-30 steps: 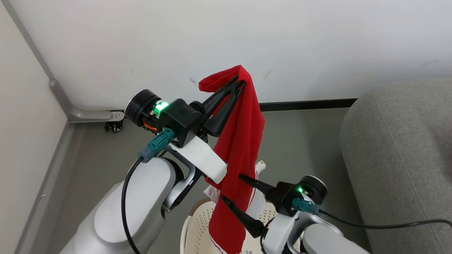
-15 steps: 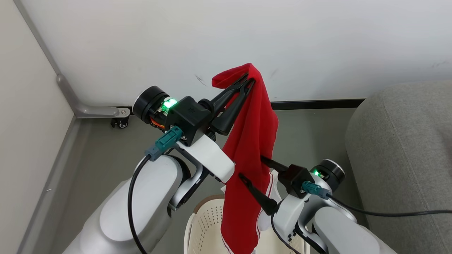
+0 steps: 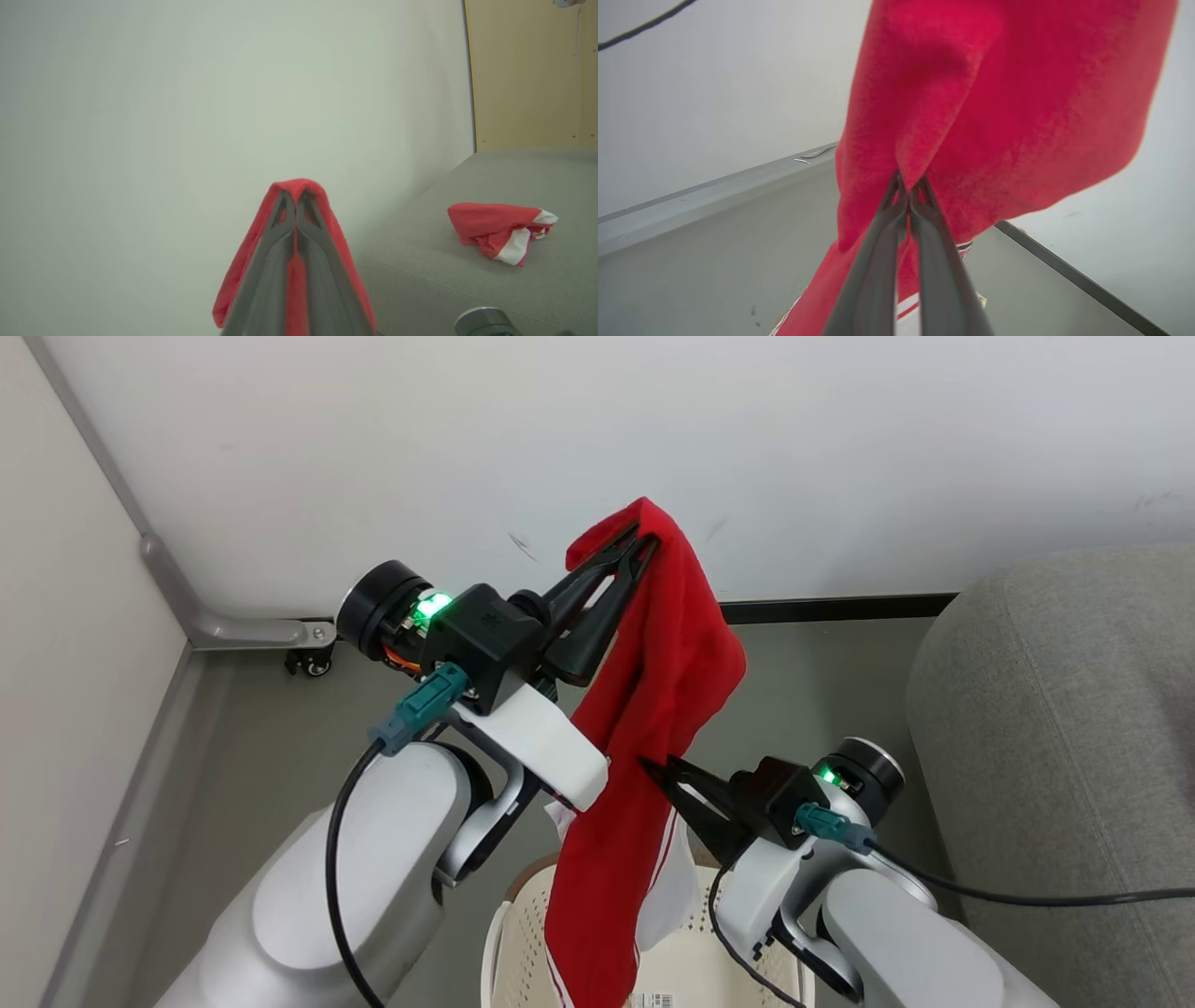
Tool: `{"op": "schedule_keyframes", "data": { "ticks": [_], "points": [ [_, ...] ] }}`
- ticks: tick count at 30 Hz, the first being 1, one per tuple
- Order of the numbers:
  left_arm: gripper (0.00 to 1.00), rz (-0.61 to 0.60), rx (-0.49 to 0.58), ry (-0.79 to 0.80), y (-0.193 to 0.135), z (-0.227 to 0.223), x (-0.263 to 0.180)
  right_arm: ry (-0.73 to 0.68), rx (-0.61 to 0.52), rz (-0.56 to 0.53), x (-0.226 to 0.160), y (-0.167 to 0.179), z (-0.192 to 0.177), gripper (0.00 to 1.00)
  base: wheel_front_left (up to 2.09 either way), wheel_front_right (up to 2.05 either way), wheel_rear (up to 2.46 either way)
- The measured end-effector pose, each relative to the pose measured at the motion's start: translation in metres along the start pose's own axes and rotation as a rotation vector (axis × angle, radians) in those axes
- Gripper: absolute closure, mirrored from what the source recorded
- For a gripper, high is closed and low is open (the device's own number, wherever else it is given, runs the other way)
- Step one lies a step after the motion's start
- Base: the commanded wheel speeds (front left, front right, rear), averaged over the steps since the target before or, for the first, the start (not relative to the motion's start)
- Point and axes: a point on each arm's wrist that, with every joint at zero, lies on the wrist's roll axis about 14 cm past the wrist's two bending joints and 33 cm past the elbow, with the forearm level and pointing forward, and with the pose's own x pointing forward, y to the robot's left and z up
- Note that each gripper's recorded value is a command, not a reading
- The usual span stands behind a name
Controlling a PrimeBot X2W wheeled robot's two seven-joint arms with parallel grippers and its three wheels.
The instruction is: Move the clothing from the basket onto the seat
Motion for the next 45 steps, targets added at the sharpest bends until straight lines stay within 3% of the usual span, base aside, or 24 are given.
{"op": "schedule_keyframes", "data": {
  "ticks": [18, 19, 22, 24, 37, 45],
  "points": [
    [1.0, 0.132, -0.059, 0.1, 0.036, -0.041, -0.021, -0.079, -0.002, -0.287, -0.037, -0.088, 0.024, 1.0, 0.0, 0.0, 0.0],
    [0.92, 0.135, -0.066, 0.103, 0.036, -0.043, -0.022, -0.081, -0.002, -0.307, -0.042, -0.093, 0.024, 1.0, 0.0, 0.0, 0.0],
    [0.31, 0.145, -0.093, 0.111, 0.037, -0.048, -0.024, -0.105, -0.011, -0.37, -0.053, -0.112, 0.032, 1.0, 0.0, 0.0, 0.0],
    [0.01, 0.148, -0.101, 0.119, 0.037, -0.052, -0.026, -0.12, -0.019, -0.411, -0.062, -0.124, 0.037, 1.0, 0.0, 0.0, 0.0],
    [0.0, 0.142, -0.13, 0.173, 0.033, -0.074, -0.039, -0.225, -0.124, -0.644, -0.121, -0.194, 0.081, 1.0, 0.0, 0.0, 0.0],
    [0.0, 0.103, -0.17, 0.202, 0.016, -0.087, -0.047, -0.207, -0.151, -0.761, -0.165, -0.211, 0.079, 1.0, 0.0, 0.0, 0.0]
  ]
}}
